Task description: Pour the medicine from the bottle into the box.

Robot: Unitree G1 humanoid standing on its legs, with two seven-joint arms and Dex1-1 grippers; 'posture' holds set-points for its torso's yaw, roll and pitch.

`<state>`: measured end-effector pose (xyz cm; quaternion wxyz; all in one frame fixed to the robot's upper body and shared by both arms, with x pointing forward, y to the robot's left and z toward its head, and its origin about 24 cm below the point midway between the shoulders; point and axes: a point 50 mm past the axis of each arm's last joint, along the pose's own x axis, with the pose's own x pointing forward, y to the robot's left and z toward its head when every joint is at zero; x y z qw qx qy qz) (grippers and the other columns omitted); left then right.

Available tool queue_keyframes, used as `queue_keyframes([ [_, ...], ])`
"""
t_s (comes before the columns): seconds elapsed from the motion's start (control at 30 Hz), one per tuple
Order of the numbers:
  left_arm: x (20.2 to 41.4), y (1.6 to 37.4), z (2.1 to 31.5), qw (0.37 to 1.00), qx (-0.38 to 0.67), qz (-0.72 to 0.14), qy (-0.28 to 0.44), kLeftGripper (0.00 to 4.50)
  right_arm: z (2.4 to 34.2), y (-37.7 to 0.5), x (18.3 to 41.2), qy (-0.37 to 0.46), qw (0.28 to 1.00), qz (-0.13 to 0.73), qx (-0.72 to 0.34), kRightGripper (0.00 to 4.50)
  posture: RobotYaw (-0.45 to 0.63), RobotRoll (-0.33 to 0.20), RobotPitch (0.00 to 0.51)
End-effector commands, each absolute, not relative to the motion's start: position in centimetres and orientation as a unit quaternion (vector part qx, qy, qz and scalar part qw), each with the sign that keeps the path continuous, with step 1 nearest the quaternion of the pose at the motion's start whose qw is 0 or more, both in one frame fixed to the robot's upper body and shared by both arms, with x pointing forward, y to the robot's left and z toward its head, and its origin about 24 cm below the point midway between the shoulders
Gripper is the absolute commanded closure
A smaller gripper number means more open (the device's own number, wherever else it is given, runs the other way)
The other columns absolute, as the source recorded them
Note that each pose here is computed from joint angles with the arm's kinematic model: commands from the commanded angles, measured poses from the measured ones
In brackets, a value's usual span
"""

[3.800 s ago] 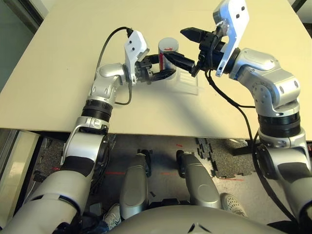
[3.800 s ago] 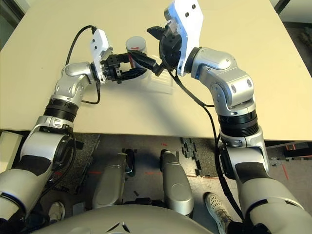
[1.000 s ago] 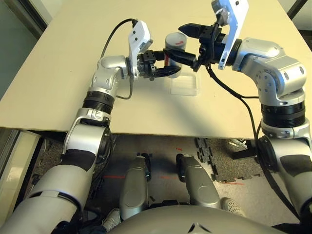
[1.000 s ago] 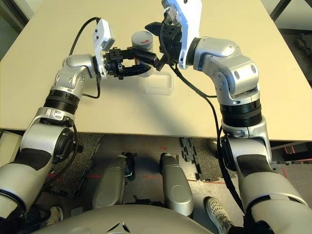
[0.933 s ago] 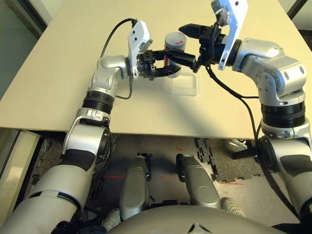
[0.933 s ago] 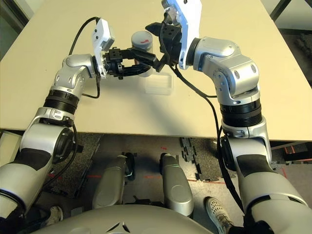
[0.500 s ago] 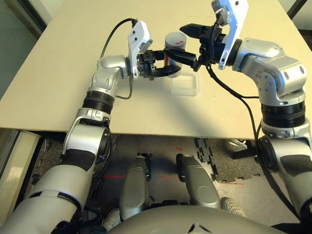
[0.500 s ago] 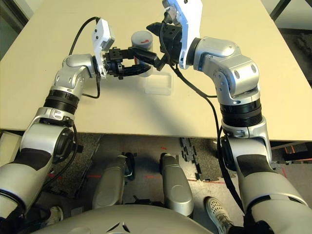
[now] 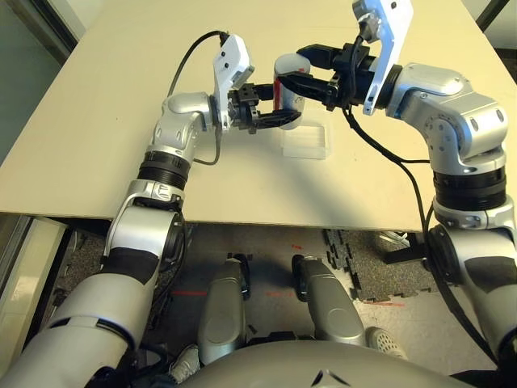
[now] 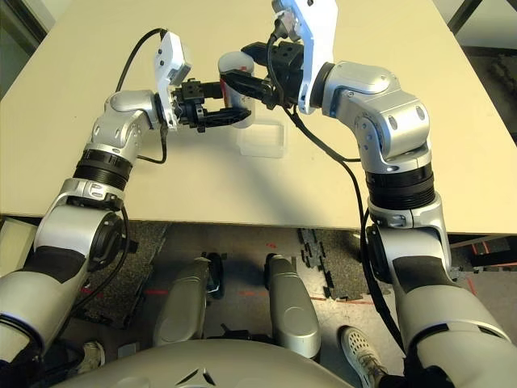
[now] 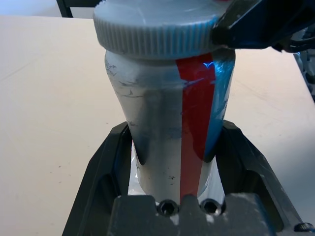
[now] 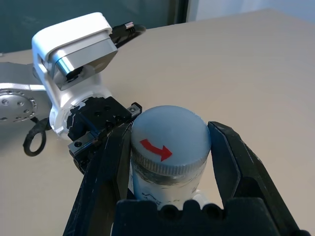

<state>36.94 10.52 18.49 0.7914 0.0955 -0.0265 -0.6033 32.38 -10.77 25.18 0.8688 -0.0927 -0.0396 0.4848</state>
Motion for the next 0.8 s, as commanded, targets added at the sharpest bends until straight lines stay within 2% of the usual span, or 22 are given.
queue_keyframes([
  [0.03,36.2,9.7,19.3,0.766,0.099,-0.634,-0.036,1.82,25.6,-11.0,32.4,-0.058,0.839,0.535,-0.078,1.94,-0.08,0.0,0.185],
  [0.27,34.3,8.8,19.8,0.73,0.101,-0.675,-0.031,1.82,26.2,-12.6,33.5,-0.061,0.773,0.622,-0.109,1.94,-0.07,0.0,0.193],
  [0.53,33.7,8.9,19.8,0.727,0.104,-0.679,-0.024,1.82,26.1,-12.7,34.2,-0.051,0.762,0.635,-0.116,1.94,-0.05,0.0,0.191],
  [0.77,33.9,9.1,19.8,0.73,0.106,-0.675,-0.023,1.82,26.3,-12.8,33.6,-0.053,0.769,0.629,-0.102,1.94,-0.06,0.0,0.188],
  [0.8,34.0,9.1,19.8,0.73,0.106,-0.674,-0.023,1.82,26.4,-12.8,33.6,-0.053,0.77,0.628,-0.1,1.22,-0.06,0.0,0.188],
])
